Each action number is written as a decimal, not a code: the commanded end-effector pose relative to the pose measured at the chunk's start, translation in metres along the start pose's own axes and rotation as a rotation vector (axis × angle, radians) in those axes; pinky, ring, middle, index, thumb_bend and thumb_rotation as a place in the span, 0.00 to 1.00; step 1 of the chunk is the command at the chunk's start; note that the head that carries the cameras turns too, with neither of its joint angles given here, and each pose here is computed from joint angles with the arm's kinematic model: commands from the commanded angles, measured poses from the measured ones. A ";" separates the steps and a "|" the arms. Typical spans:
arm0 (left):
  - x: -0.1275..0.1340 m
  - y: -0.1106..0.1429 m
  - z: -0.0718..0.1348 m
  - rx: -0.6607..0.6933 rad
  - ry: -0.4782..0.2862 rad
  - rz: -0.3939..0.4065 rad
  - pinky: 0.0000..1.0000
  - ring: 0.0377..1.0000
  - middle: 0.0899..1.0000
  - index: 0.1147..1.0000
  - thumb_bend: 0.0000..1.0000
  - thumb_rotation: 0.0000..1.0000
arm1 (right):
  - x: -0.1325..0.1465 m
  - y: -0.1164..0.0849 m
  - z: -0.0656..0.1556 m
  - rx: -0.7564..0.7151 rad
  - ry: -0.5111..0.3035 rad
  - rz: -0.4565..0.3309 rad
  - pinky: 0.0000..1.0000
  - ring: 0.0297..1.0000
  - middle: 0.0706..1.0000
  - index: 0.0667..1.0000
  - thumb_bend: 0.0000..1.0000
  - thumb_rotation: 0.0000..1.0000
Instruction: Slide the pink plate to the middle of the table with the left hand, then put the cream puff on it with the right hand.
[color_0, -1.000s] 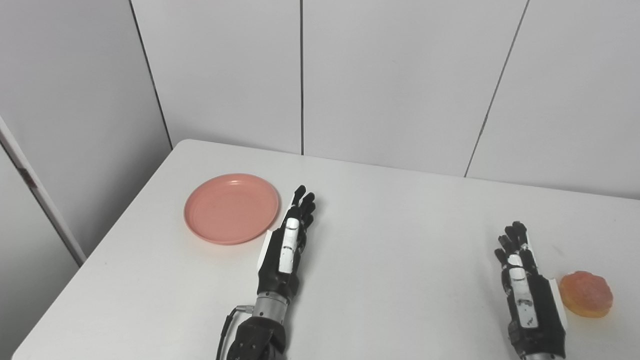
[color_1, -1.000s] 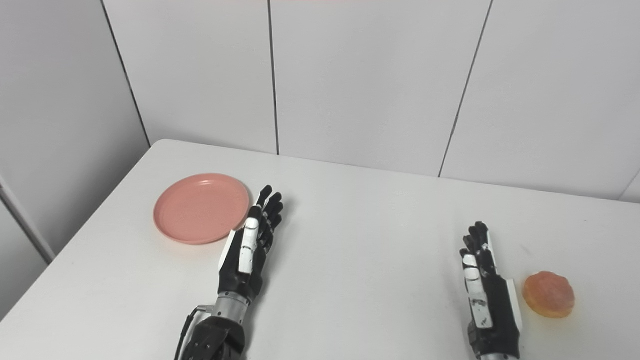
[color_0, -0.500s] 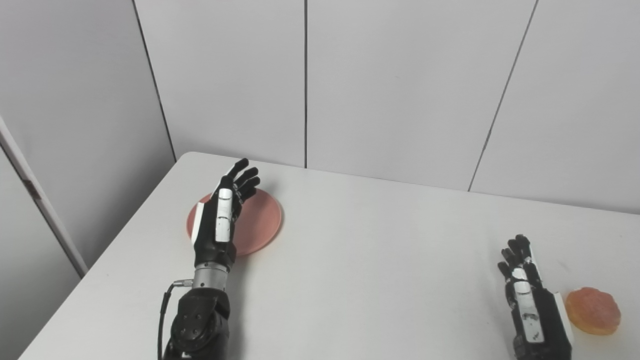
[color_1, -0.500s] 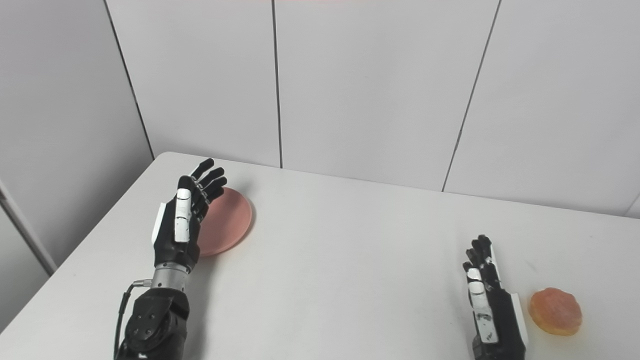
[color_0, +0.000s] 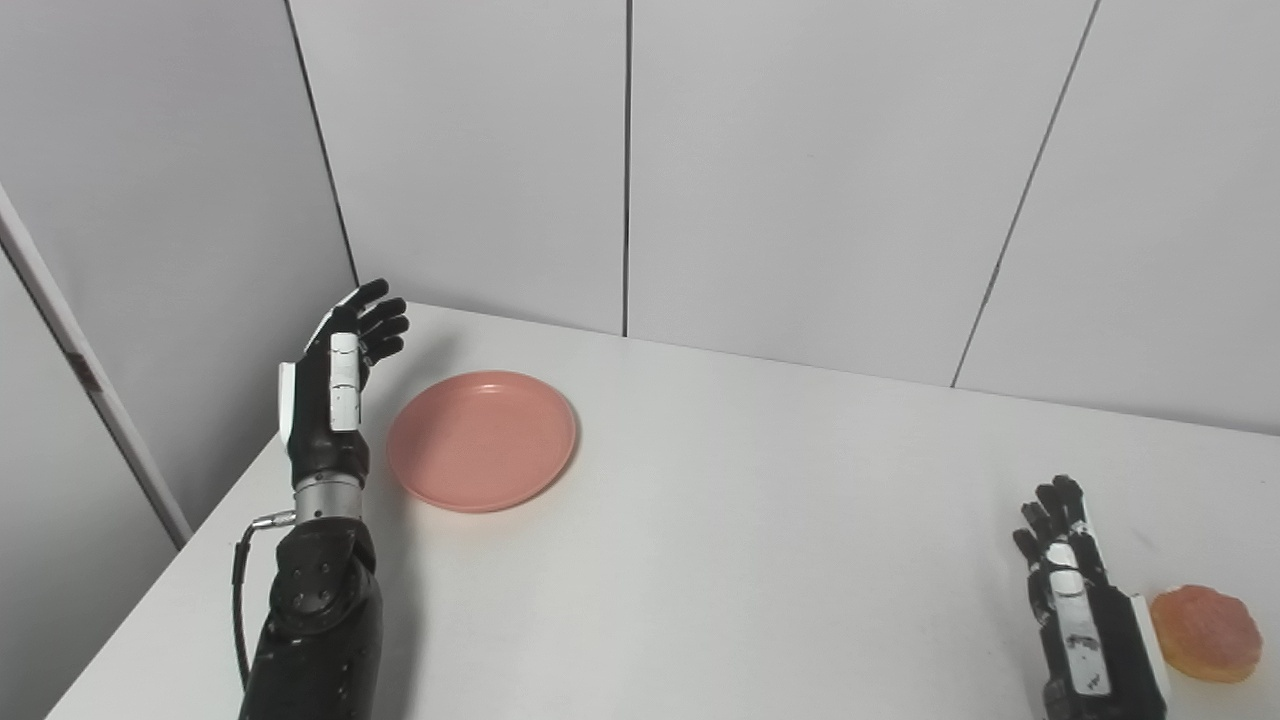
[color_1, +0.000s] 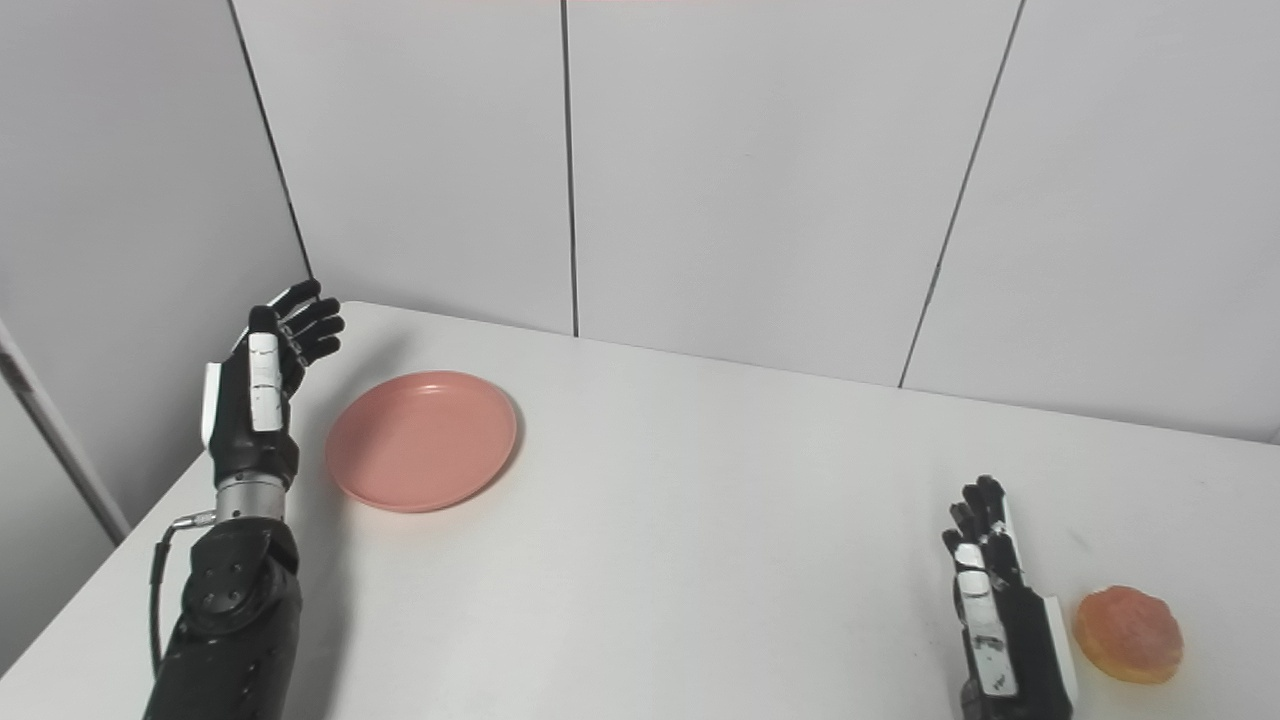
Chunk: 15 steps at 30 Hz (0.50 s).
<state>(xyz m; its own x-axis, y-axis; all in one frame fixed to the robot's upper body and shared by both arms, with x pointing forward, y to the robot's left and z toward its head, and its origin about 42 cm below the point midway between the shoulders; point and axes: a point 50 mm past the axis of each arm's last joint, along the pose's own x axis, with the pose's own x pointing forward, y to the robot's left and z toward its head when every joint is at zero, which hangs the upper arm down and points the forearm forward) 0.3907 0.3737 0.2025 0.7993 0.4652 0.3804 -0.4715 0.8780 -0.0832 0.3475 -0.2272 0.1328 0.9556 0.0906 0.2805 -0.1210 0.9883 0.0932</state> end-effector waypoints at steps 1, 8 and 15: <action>0.021 0.005 0.020 0.000 -0.129 0.027 0.72 0.71 0.70 0.68 0.89 1.00 | -0.044 -0.009 -0.037 0.025 0.143 -0.052 1.00 1.00 1.00 1.00 0.57 0.80; 0.034 0.018 0.002 0.014 -0.105 0.082 0.74 0.72 0.71 0.69 0.91 1.00 | -0.049 -0.017 -0.035 -0.013 0.152 -0.046 1.00 1.00 1.00 1.00 0.57 0.86; 0.039 0.024 -0.019 0.042 -0.037 0.081 0.79 0.76 0.74 0.72 0.91 1.00 | -0.051 -0.020 -0.034 -0.020 0.149 -0.042 1.00 1.00 1.00 1.00 0.59 0.87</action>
<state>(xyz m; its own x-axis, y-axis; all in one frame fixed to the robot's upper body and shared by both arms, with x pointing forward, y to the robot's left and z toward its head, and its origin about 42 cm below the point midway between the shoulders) 0.4087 0.4075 0.1717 0.7741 0.5466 0.3194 -0.5543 0.8289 -0.0751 0.3427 -0.2327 0.1333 0.9549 0.0892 0.2834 -0.1153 0.9904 0.0768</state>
